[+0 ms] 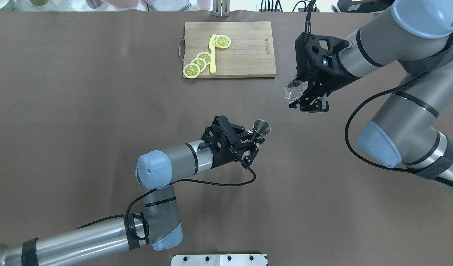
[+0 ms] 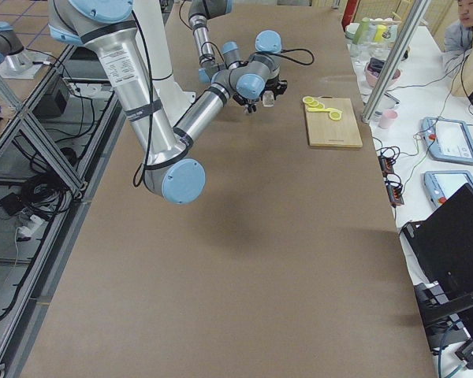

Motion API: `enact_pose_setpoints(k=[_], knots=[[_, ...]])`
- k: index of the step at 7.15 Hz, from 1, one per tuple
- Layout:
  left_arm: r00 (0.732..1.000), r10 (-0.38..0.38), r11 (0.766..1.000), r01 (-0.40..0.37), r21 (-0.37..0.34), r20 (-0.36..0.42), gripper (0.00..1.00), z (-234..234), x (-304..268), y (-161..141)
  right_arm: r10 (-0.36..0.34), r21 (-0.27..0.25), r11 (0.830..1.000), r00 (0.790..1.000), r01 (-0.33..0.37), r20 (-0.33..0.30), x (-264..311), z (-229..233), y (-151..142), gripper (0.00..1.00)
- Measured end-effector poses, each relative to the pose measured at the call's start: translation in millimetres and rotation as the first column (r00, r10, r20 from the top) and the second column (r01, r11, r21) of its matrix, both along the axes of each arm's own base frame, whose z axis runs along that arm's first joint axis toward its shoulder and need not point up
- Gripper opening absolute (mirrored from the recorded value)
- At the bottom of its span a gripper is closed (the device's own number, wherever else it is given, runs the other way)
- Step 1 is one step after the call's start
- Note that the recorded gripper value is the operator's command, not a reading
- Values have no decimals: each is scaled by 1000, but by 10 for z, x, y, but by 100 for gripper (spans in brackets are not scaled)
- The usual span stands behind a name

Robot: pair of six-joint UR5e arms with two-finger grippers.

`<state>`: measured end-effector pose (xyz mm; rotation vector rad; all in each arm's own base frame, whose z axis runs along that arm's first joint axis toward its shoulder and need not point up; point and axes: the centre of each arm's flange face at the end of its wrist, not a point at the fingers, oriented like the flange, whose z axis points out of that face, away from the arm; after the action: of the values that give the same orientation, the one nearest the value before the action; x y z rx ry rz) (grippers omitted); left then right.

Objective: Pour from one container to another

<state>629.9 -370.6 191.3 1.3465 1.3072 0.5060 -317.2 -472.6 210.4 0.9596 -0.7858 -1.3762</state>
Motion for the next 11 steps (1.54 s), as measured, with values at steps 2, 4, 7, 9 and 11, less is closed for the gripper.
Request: enact_pose_setpoints(k=[2,4,7,9,11], knots=[[1000,-8,1000,8,30,4,0,-43,-10,11,3,8,1000,1000,-3,-30,27,10,4,0],[1000,-21,997,20,74,11,0,-103,-32,20,8,13,1000,999,-7,-52,31,37,-11,0],[999,-41,991,36,130,29,0,-137,-39,22,15,12,1000,997,-14,-74,30,62,-21,0],[998,-51,986,44,159,39,0,-148,-46,25,13,14,1000,995,-12,-95,-9,38,51,0],[998,-54,985,46,169,42,0,-135,-51,28,-11,35,999,993,15,-119,-65,-27,212,0]])
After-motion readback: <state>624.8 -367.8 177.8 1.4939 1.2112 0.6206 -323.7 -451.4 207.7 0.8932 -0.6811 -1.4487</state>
